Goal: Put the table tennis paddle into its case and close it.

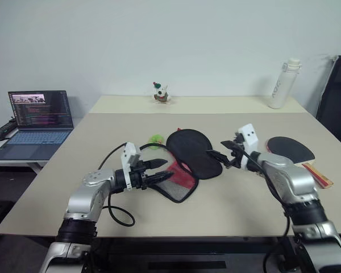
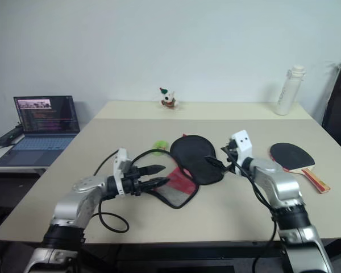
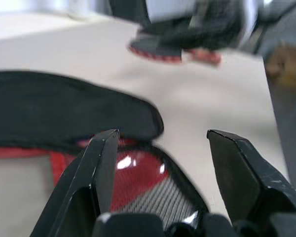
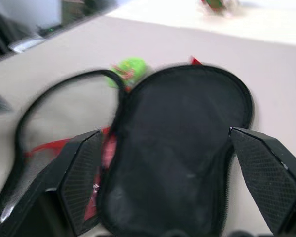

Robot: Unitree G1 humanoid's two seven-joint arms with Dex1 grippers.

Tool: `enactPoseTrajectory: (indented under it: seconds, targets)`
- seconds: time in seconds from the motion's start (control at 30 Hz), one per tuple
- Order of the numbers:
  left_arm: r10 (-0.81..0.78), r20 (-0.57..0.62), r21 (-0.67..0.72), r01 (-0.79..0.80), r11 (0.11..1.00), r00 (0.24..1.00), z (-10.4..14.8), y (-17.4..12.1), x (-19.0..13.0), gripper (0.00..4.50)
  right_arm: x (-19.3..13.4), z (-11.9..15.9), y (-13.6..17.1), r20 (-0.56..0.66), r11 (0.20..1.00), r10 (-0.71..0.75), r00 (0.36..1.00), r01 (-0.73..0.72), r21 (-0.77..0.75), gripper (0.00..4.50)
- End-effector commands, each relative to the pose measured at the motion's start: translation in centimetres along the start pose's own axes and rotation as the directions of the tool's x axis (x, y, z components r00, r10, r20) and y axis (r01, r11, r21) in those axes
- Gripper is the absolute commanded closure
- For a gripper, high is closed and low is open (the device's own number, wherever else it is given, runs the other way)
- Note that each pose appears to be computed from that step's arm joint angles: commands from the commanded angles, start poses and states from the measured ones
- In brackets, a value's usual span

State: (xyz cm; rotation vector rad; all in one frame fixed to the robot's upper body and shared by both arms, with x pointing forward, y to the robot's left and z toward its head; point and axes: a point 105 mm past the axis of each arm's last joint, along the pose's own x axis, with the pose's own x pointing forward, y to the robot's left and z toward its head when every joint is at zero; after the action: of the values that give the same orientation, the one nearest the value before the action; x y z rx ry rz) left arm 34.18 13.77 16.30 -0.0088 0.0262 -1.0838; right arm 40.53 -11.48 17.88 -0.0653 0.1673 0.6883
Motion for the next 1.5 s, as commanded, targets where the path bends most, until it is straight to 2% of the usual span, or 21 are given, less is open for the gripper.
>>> enactPoseTrajectory:
  seconds: [0.03, 0.27, 0.43, 0.53, 0.77, 0.9, 1.23, 1.5]
  targets:
    - [0.079, 0.037, 0.005, -0.08, 0.997, 0.996, 1.1, 0.4, -0.7, 1.42, 1.4, 0.2, -1.0, -0.022, 0.999, -0.033, 0.999, 0.032, -0.008, 0.0]
    - [0.149, 0.052, -0.022, -0.148, 0.989, 0.987, 1.6, 0.4, -1.5, 1.42, 4.5, -1.8, -2.9, -0.108, 0.989, -0.128, 0.986, 0.135, 0.06, 0.0]
    - [0.137, 0.055, -0.056, -0.134, 0.989, 0.989, 2.1, 0.1, -1.9, 1.42, 5.5, -3.8, -3.0, -0.165, 0.979, -0.151, 0.975, 0.171, 0.112, 0.0]
    - [0.111, 0.024, -0.045, -0.11, 0.993, 0.994, 2.2, -0.1, -2.4, 1.42, 5.9, -4.7, -2.2, -0.192, 0.979, -0.115, 0.975, 0.144, 0.146, 0.0]
    - [0.162, 0.001, 0.014, -0.162, 0.987, 0.987, 3.1, 1.1, -3.6, 1.42, 6.7, -5.2, 0.5, -0.206, 0.968, 0.051, 0.977, 0.003, 0.252, 0.0]
    - [0.162, -0.001, 0.023, -0.162, 0.987, 0.987, 3.2, 1.0, -3.5, 1.36, 7.0, -5.0, 1.6, -0.193, 0.955, 0.112, 0.975, -0.052, 0.293, 0.93]
    - [0.16, 0.0, 0.029, -0.16, 0.987, 0.987, 3.2, 0.9, -3.1, 1.36, 7.2, -4.6, 2.1, -0.172, 0.934, 0.12, 0.978, -0.053, 0.353, 4.46]
    - [0.166, 0.007, 0.033, -0.166, 0.986, 0.986, 3.3, 1.0, -3.1, 1.36, 7.6, -3.7, 2.0, -0.128, 0.936, 0.086, 0.988, -0.036, 0.351, 4.46]
